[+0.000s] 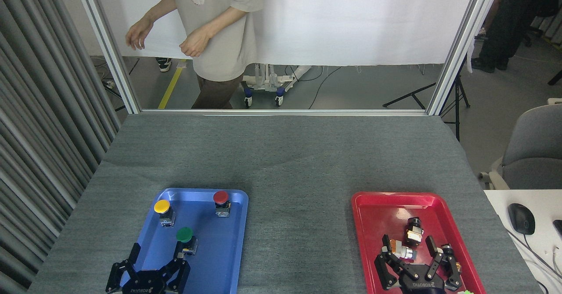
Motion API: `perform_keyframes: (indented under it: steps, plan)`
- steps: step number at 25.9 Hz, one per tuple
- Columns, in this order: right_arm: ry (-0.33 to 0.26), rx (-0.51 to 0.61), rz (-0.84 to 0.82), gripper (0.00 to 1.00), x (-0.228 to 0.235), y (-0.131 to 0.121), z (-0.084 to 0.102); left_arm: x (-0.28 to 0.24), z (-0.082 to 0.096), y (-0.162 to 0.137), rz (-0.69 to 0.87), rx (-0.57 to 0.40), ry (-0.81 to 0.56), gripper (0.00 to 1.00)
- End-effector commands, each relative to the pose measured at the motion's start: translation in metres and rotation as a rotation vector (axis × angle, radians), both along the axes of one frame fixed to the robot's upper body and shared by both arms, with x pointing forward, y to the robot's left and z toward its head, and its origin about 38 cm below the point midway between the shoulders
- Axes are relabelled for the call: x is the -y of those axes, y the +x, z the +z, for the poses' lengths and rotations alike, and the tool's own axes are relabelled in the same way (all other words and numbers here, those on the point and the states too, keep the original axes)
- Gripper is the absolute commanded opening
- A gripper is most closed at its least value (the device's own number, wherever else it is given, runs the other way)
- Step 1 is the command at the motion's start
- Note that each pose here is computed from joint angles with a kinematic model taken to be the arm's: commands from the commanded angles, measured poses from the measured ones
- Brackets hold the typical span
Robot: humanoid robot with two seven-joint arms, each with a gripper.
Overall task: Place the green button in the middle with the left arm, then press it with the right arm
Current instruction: 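Close the left hand around the green button in the blue tray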
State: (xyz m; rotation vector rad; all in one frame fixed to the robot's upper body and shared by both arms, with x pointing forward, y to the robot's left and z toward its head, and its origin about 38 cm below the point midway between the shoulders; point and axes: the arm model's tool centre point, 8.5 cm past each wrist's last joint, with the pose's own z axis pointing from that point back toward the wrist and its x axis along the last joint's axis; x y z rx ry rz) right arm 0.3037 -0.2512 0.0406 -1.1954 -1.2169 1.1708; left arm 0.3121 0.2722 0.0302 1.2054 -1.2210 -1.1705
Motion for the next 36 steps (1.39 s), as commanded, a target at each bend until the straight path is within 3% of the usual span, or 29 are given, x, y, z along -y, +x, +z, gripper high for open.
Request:
perform_keyframes:
  steps: [1,15,30,33,36]
  plan:
    - [-0.001,0.0,0.002,1.0,0.0,0.0,0.0,0.0,-0.009,0.003,-0.009,-0.033,0.004,0.99]
    - [0.001,-0.002,0.006,1.0,-0.002,0.0,-0.001,0.001,-0.039,0.026,-0.064,-0.128,0.001,0.99]
    - [-0.001,-0.002,0.01,1.0,-0.001,0.0,-0.001,0.014,-0.054,0.05,-0.125,-0.187,0.006,0.99]
    - [0.0,-0.004,0.009,1.0,-0.002,-0.001,-0.001,0.013,-0.057,0.054,-0.123,-0.198,0.007,0.96]
    - [0.0,-0.004,0.008,1.0,-0.001,-0.001,-0.001,0.011,-0.058,0.057,-0.119,-0.203,0.008,0.85]
